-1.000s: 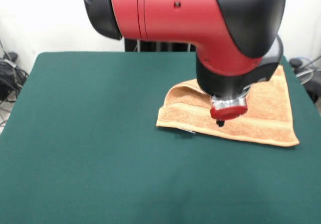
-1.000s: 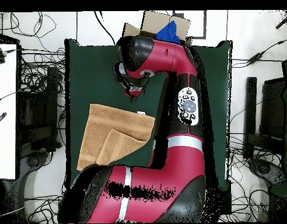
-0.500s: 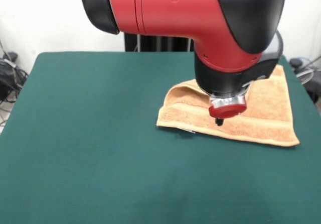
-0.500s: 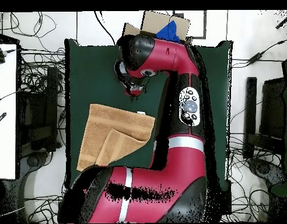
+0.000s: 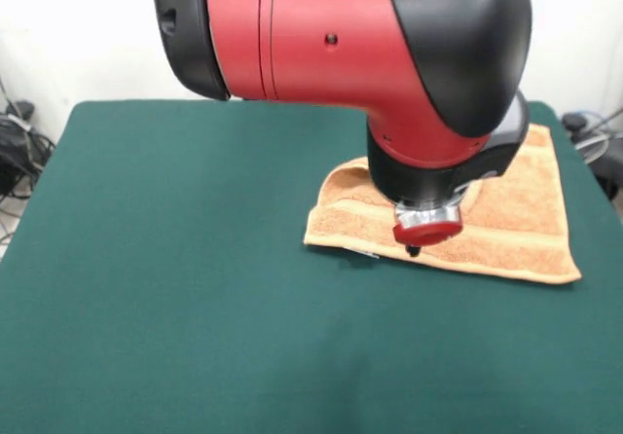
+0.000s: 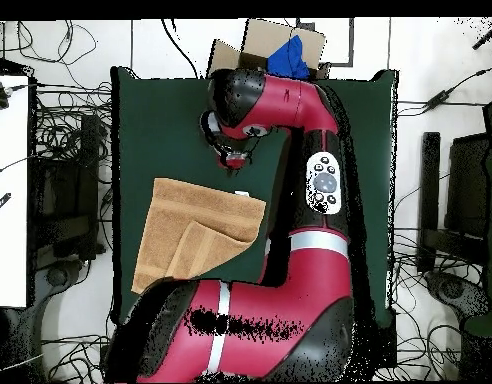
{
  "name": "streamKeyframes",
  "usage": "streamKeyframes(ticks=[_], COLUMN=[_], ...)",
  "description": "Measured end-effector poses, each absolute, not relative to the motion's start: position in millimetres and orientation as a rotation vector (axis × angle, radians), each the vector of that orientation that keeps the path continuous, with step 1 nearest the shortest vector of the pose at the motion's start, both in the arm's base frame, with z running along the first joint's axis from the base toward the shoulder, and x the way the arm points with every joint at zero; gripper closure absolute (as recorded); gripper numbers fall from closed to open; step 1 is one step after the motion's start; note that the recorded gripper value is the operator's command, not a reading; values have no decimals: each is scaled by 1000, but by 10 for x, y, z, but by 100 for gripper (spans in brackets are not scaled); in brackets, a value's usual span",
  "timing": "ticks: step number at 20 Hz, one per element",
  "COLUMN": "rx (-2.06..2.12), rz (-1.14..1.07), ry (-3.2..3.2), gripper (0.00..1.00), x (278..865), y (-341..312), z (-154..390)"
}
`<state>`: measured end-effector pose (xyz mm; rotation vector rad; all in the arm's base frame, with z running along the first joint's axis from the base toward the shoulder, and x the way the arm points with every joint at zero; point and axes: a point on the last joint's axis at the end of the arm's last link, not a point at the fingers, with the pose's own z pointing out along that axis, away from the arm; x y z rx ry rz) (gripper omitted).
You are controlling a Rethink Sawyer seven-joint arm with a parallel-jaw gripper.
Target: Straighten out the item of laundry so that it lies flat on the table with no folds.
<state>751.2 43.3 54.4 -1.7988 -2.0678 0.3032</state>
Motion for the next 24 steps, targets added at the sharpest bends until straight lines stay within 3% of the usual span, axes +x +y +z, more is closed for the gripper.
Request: streamKeyframes(ticks=[24], rx=[-1797], rz=[297], ry=[-2096], gripper=[0], x=[6689], y=[537], z=[-48])
